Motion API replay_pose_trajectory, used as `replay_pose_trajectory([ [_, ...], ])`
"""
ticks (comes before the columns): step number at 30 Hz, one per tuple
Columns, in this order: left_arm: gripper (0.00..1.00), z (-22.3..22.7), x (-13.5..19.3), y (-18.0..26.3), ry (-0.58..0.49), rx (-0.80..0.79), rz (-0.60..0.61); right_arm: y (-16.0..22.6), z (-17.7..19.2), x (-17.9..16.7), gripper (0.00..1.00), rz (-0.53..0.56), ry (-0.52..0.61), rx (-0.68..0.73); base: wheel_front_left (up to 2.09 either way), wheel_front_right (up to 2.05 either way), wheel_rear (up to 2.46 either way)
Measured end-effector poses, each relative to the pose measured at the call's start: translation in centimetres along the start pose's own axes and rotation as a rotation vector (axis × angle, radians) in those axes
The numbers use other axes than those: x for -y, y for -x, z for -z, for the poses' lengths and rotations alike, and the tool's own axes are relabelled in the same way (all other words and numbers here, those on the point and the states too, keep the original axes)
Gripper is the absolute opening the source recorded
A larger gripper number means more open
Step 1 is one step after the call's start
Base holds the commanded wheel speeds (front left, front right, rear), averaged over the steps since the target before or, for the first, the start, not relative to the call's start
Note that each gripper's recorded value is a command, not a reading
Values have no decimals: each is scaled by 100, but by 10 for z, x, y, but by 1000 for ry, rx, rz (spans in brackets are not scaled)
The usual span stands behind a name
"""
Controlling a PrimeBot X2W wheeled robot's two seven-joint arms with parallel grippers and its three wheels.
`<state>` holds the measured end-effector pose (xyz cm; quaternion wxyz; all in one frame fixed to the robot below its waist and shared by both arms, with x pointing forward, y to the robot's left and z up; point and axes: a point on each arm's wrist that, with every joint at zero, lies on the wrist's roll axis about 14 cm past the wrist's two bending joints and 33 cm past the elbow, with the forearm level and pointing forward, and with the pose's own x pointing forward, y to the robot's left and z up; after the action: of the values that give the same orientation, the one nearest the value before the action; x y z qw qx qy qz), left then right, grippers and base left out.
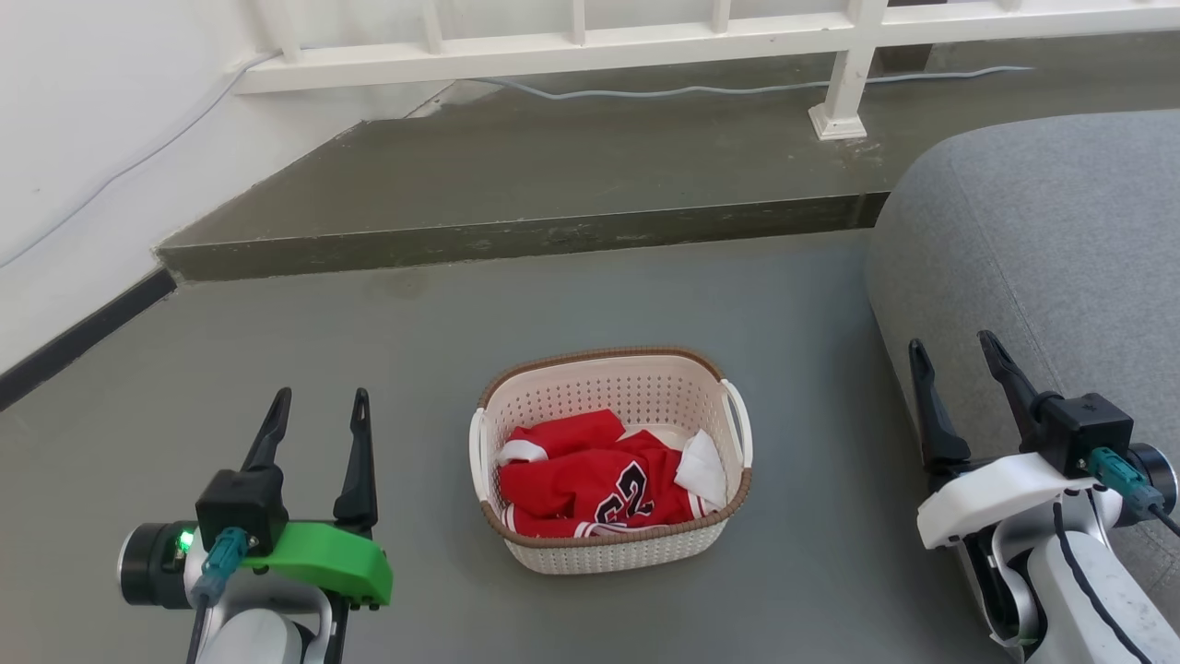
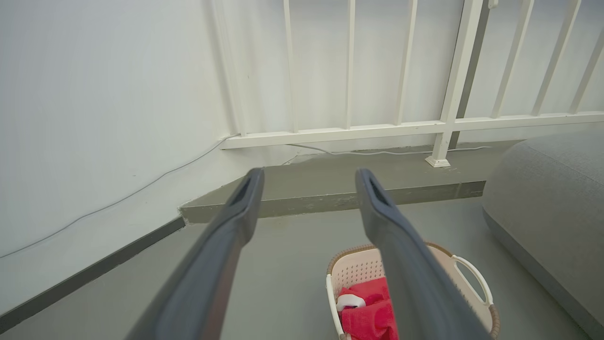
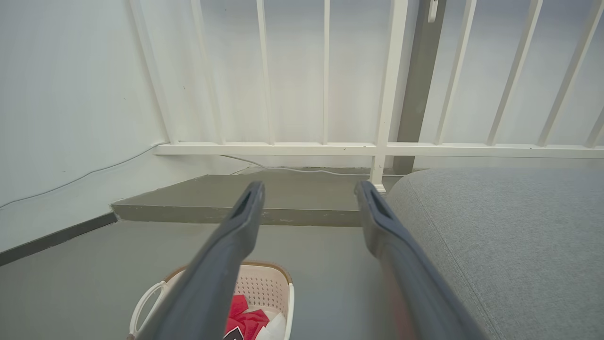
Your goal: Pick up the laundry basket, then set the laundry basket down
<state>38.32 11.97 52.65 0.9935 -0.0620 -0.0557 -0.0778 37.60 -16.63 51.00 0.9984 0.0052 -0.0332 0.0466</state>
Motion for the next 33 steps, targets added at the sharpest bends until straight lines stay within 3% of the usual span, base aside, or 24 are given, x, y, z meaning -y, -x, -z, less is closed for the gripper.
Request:
replay_pose_trajectory([
  [33,100,16,-9,-1,4,-51,-30,0,9,2,100,11,-29,-22,0,0,0],
])
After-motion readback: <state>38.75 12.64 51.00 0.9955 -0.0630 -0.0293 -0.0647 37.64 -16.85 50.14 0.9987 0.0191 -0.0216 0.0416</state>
